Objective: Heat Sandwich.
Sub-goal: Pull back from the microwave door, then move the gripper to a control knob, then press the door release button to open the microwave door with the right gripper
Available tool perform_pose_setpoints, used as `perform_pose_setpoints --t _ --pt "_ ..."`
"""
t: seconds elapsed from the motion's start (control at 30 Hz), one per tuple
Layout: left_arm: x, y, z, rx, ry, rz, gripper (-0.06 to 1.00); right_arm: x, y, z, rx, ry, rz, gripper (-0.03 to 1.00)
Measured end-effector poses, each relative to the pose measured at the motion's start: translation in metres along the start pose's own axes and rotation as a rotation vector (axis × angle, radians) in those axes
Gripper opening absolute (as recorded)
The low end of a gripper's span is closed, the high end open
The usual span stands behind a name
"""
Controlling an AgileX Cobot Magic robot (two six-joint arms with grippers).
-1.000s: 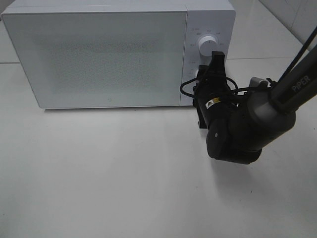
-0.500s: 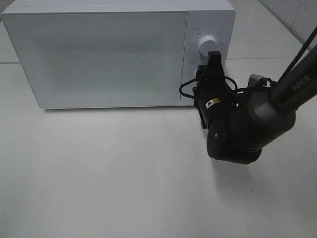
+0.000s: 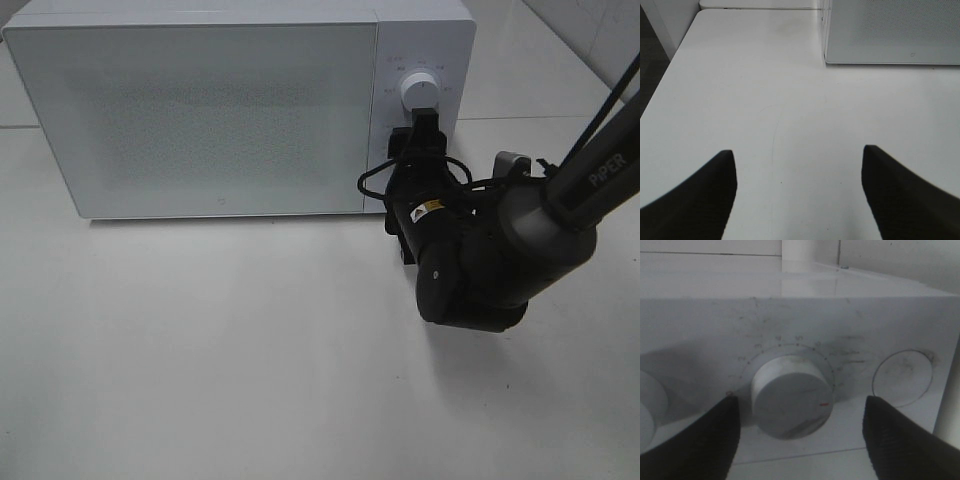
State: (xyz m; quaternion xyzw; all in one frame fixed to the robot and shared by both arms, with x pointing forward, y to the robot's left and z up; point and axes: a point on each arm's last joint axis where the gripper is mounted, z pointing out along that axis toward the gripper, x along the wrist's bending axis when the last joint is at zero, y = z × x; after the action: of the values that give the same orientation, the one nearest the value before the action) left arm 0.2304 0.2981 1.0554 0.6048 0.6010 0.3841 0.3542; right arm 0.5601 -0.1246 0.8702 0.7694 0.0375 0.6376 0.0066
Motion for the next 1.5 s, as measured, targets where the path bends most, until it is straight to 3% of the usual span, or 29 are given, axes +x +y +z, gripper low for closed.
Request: perform_pose_setpoints --t 0.37,0.73,1.03,1.1,1.17,1.2,1.3,1.37,1.47,1.5 --pt "0.000 0.000 0.000 0.000 0.000 0.000 0.67 0.015 0.000 -0.010 0.065 0.035 -0.040 0.72" --pt "0.000 0.000 0.000 0.000 0.000 0.000 0.67 0.013 0.015 -0.042 0.120 0.002 -0.120 0.72" --pt "0.000 0.000 0.000 0.000 0.000 0.000 0.67 0.027 0.032 -0.072 0.141 0.039 -0.406 0.71" --pt "0.000 0.000 0.000 0.000 0.000 0.000 0.67 0.035 0.037 -0.083 0.148 0.074 -0.563 0.71" --pt "0.000 0.000 0.000 0.000 0.000 0.000 0.67 0.037 0.038 -0.086 0.151 0.088 -0.609 0.71" --pt "0.000 0.000 0.000 0.000 0.000 0.000 0.67 0.045 0.040 -0.093 0.158 0.133 -0.720 0.71" --pt "0.000 0.000 0.000 0.000 0.000 0.000 0.67 0.053 0.041 -0.098 0.157 0.178 -0.818 0.71" --pt "0.000 0.000 0.000 0.000 0.000 0.000 0.67 0.069 0.042 -0.105 0.144 0.263 -0.965 0.71" --pt "0.000 0.000 0.000 0.000 0.000 0.000 0.67 0.077 0.042 -0.112 0.163 0.284 -1.182 0.71" --pt "0.000 0.000 0.000 0.000 0.000 0.000 0.67 0.077 0.042 -0.112 0.163 0.284 -1.182 0.71"
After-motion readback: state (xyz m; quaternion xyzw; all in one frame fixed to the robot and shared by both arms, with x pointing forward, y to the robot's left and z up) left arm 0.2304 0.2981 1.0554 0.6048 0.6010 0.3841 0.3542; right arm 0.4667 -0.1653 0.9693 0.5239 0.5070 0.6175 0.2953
